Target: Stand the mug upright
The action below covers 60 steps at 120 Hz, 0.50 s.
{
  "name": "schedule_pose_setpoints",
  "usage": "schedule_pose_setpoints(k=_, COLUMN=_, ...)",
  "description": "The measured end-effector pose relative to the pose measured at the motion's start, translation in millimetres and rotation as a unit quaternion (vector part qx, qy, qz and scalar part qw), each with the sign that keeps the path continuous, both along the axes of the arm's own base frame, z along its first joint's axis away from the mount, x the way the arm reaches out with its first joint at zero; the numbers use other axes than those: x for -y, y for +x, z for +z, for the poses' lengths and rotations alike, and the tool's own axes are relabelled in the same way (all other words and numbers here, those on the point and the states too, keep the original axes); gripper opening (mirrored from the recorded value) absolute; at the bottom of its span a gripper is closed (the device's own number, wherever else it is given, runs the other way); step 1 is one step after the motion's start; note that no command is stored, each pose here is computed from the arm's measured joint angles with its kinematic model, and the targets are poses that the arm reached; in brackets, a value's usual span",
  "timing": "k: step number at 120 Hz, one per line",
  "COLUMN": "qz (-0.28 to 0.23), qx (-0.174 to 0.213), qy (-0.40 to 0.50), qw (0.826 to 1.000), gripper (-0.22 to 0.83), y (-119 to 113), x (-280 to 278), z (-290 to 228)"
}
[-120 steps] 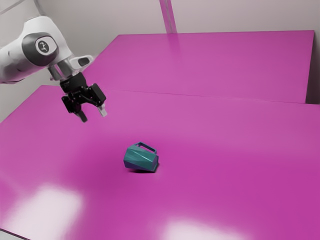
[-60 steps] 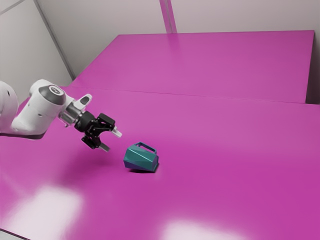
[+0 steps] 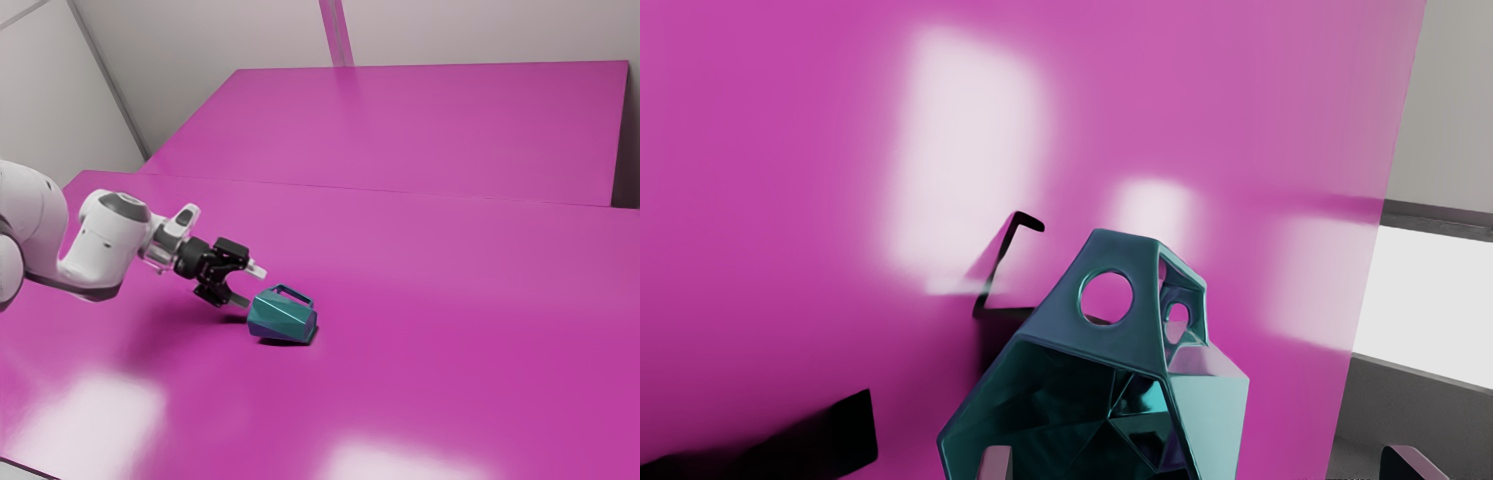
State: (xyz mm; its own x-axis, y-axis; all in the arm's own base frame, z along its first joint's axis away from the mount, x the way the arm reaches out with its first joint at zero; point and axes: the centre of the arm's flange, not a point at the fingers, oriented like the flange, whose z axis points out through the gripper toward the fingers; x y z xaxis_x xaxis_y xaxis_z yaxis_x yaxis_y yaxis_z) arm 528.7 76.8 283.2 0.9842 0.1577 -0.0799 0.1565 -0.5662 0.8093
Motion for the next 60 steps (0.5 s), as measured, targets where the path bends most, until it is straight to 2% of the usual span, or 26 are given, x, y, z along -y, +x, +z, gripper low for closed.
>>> schedule_pose_setpoints(k=43, qz=-0.018, qx=0.020, qy=-0.023, qw=0.999, gripper=0.61, y=5, x=28, z=-17)
schedule_pose_setpoints(k=60, qz=-0.025, qx=0.027, qy=-0.027, qw=0.999, gripper=0.50, y=5, x=34, z=-18)
